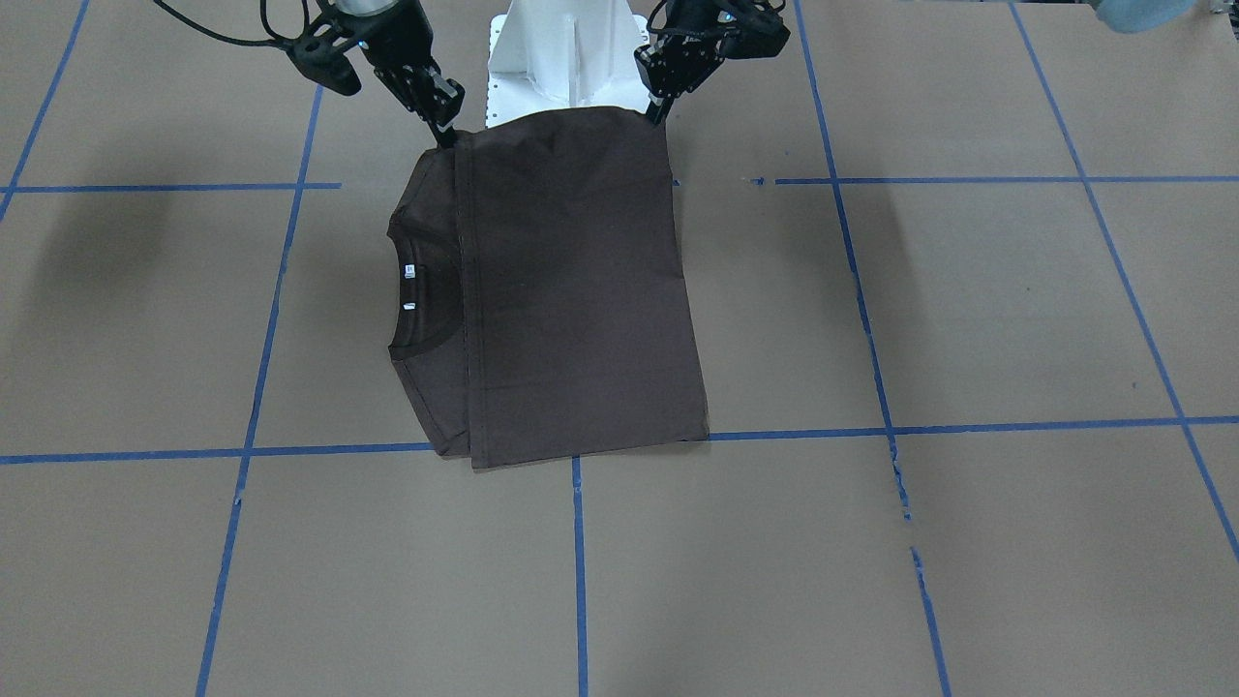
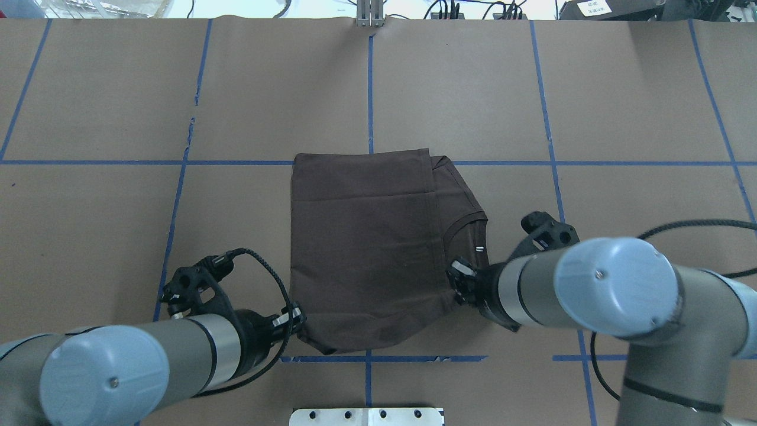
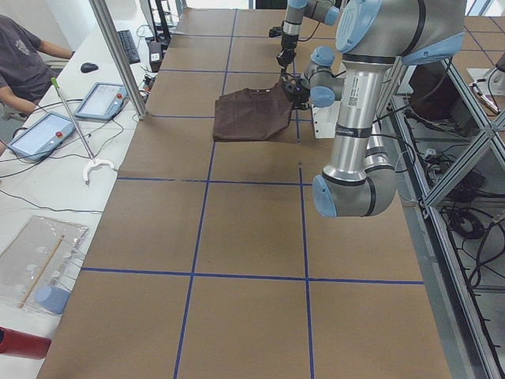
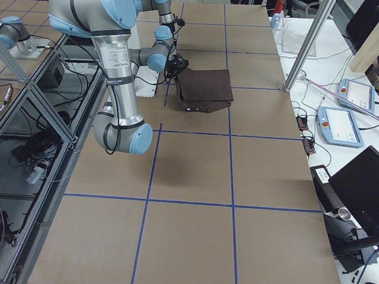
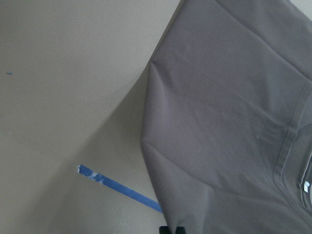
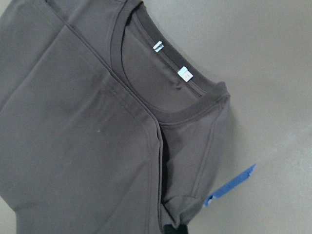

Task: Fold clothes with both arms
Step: 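Lift the near edge with both grippers and fold it toward the far edge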

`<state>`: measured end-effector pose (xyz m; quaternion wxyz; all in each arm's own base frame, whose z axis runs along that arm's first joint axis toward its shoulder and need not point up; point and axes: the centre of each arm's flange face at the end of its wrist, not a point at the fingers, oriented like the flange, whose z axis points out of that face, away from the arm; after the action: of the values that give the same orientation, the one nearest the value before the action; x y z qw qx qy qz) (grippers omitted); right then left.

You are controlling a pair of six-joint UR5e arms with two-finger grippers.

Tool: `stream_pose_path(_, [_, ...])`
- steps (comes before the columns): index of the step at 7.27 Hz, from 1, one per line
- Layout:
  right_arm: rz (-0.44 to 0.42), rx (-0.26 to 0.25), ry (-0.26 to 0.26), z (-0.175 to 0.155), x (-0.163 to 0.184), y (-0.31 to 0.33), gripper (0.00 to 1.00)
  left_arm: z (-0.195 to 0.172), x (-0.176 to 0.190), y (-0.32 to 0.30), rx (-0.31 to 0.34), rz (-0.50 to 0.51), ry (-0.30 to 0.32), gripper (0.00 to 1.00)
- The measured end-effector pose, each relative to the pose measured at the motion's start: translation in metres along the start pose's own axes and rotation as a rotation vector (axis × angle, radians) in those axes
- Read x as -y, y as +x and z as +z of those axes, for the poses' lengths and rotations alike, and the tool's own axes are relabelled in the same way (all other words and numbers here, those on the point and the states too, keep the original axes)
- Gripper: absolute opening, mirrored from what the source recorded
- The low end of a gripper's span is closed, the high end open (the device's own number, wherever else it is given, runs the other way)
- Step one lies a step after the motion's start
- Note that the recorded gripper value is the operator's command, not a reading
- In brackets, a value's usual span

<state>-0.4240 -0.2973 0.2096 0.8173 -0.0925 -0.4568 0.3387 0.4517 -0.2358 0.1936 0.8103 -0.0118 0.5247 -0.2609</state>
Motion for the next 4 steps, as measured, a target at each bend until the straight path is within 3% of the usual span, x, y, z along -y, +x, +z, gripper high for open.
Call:
stream_pose_path(2, [0.014,-0.004,0.054,0.015,0.065,-0.072,0.00,0.024,0.052,0.036,0.007,0.031,0.068,0.00])
stream_pose_path(4, [0.023,-0.021,0.078,0.029,0.105,-0.123,0.00,0.039,0.108,0.062,0.007,0.065,0.141,0.00])
